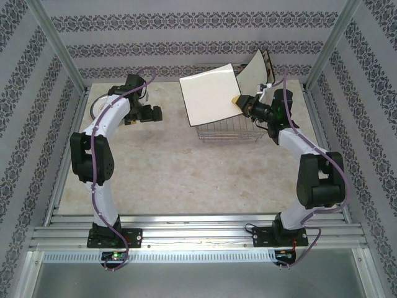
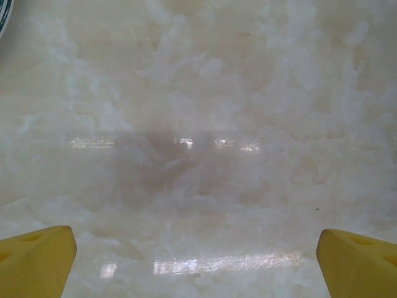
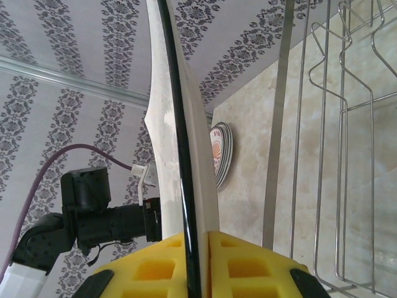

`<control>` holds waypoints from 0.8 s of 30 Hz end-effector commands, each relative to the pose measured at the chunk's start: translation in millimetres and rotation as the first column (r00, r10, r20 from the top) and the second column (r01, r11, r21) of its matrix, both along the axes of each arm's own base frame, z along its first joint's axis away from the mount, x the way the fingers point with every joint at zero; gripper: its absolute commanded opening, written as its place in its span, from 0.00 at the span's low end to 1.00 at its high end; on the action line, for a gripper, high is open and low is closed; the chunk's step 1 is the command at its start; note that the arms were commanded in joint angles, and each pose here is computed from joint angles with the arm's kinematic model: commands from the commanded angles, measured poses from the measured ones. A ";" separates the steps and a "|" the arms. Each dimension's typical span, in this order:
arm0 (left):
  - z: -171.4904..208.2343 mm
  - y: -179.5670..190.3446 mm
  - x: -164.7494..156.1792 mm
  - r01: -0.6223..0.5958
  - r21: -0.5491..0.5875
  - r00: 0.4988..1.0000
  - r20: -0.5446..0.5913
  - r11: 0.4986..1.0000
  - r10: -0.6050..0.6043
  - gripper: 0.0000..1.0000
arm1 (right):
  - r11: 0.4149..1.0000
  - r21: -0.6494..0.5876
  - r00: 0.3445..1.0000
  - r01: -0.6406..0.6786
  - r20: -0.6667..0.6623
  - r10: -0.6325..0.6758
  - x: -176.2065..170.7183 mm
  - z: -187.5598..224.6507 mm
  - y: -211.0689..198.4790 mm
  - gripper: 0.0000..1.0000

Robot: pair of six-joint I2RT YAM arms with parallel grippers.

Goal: Unload the plates from the dish rack

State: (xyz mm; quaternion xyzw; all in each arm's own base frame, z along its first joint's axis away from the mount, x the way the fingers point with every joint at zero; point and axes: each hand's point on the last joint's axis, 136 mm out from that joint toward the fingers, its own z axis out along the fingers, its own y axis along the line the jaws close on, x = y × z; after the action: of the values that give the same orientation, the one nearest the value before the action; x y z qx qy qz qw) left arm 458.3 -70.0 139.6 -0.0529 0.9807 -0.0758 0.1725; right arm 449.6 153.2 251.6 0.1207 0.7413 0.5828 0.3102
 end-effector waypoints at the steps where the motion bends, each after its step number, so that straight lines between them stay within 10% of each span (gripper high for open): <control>1: 17.6 -12.6 13.1 0.022 -0.046 0.996 0.085 0.999 -0.018 1.00 | 0.995 0.063 0.973 -0.078 0.222 0.062 -3.9 52.8 14.5 0.00; 11: 34.5 -34.1 22.8 0.092 -0.204 0.986 0.159 0.975 -0.060 1.00 | 0.991 0.083 0.981 -0.103 0.175 0.087 7.0 33.2 30.2 0.00; 24: 92.6 -90.0 18.4 0.364 -0.541 0.903 0.405 0.758 -0.145 1.00 | 0.992 0.089 0.985 -0.088 0.155 0.073 15.4 28.8 28.1 0.00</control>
State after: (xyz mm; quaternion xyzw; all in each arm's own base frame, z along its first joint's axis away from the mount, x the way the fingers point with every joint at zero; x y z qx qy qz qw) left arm 475.7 -147.6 191.4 0.0108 0.9011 -0.3498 0.2558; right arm 460.5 178.4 220.9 0.1339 0.7347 0.6093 0.2666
